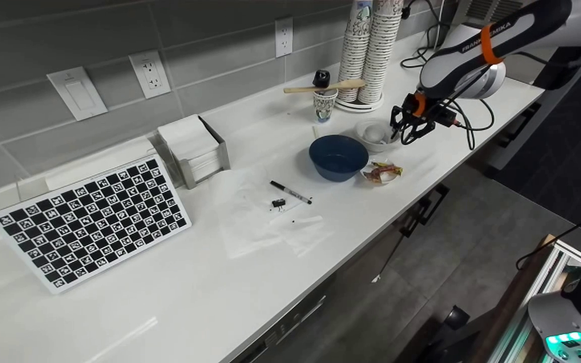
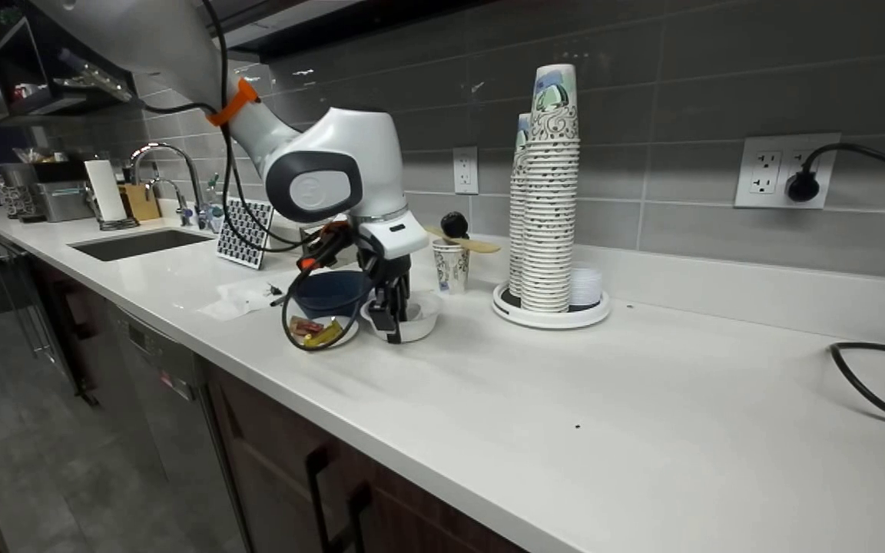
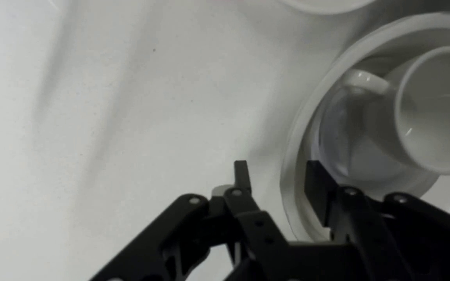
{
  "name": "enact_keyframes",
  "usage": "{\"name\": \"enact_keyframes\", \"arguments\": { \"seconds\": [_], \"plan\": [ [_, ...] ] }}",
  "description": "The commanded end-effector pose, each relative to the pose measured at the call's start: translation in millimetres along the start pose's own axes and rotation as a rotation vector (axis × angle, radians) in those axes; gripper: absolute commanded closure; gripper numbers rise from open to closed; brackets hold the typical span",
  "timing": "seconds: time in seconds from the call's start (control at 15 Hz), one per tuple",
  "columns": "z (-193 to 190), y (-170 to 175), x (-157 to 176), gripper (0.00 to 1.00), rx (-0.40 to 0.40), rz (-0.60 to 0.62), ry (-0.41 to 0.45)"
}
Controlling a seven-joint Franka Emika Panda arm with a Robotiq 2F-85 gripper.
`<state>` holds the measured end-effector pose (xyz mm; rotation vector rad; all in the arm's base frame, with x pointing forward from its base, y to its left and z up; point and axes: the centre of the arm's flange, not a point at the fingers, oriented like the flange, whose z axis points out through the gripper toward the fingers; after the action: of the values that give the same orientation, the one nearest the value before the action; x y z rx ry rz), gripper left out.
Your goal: Put the white bowl in the blue bowl
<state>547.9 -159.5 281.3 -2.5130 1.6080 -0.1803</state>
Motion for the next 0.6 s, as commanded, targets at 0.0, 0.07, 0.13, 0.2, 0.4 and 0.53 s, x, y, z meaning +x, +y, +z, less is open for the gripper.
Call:
{"name": "enact_keyframes", "arguments": {
  "seconds": [0.0, 0.07, 0.13, 0.2, 0.4, 0.53],
  "plan": [
    [7.3, -10.8, 8.3, 0.89, -0.011, 0.033, 0.016],
    [3.3, -11.0, 9.3, 0.95, -0.007, 0.033, 0.019],
    [0.3, -11.3, 10.7, 0.99, -0.006, 0.035, 0.023],
    [-4.2, -11.9, 12.8, 1.0, -0.001, 0.035, 0.027],
    [-13.4, -13.2, 17.4, 0.98, 0.012, 0.039, 0.034],
    [-15.5, -10.7, 18.2, 0.98, 0.017, 0.043, 0.038]
  ]
}}
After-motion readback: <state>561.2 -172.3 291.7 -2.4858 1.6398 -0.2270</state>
